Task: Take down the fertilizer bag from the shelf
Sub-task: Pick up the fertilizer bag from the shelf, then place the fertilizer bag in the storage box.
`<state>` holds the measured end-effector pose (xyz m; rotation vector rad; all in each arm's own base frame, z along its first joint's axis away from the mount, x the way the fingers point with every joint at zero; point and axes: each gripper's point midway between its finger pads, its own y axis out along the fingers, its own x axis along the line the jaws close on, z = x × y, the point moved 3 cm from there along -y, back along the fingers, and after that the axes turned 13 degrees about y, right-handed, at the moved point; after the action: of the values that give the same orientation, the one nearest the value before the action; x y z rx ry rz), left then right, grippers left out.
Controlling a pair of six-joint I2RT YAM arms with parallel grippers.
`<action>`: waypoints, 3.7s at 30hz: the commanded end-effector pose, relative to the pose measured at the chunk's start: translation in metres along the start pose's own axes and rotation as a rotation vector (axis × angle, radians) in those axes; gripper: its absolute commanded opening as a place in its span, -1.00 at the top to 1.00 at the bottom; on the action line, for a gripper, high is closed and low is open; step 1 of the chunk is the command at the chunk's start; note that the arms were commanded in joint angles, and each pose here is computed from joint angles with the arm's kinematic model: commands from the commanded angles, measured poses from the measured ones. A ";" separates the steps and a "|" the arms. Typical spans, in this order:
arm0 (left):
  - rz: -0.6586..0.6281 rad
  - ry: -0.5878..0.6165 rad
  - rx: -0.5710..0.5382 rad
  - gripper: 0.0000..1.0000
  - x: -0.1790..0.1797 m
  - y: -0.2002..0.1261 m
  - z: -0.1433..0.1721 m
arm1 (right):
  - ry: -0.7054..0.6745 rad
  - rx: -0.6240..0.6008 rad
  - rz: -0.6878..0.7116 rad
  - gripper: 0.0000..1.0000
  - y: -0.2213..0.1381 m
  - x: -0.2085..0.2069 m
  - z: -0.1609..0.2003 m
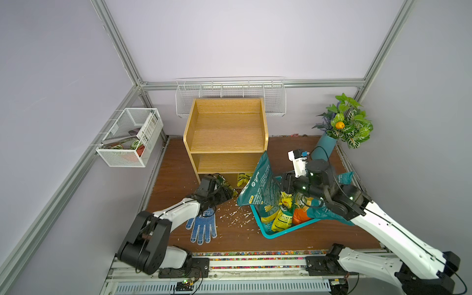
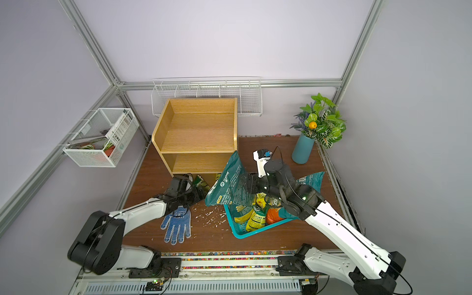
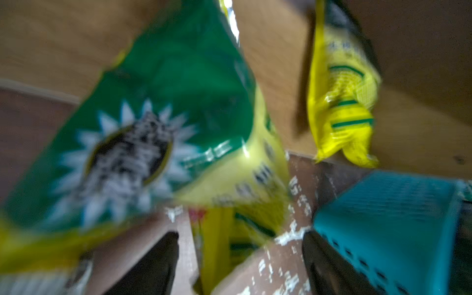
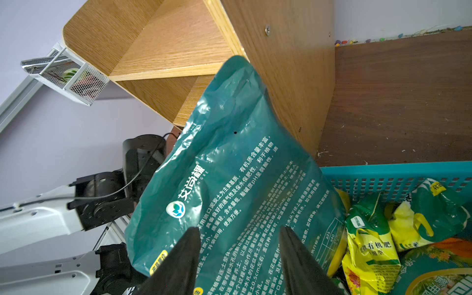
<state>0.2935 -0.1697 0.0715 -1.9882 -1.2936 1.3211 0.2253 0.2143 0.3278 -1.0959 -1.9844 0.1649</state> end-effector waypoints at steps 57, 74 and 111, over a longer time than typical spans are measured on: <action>0.999 0.495 -0.463 1.00 -0.226 -0.315 -0.035 | -0.034 0.203 -0.727 -0.41 0.004 0.149 0.001; 1.078 0.509 -0.533 1.00 -0.236 -0.324 -0.044 | 0.049 0.157 -0.764 -0.41 -0.009 0.130 -0.005; 0.615 0.378 -0.595 -1.00 -0.185 -0.259 -0.062 | -0.164 0.276 0.577 1.00 0.012 -0.100 0.034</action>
<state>0.2057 -0.2032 0.3751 -3.0414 -0.9442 0.8065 0.2224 0.1565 0.2548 -1.4475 -1.6749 0.7585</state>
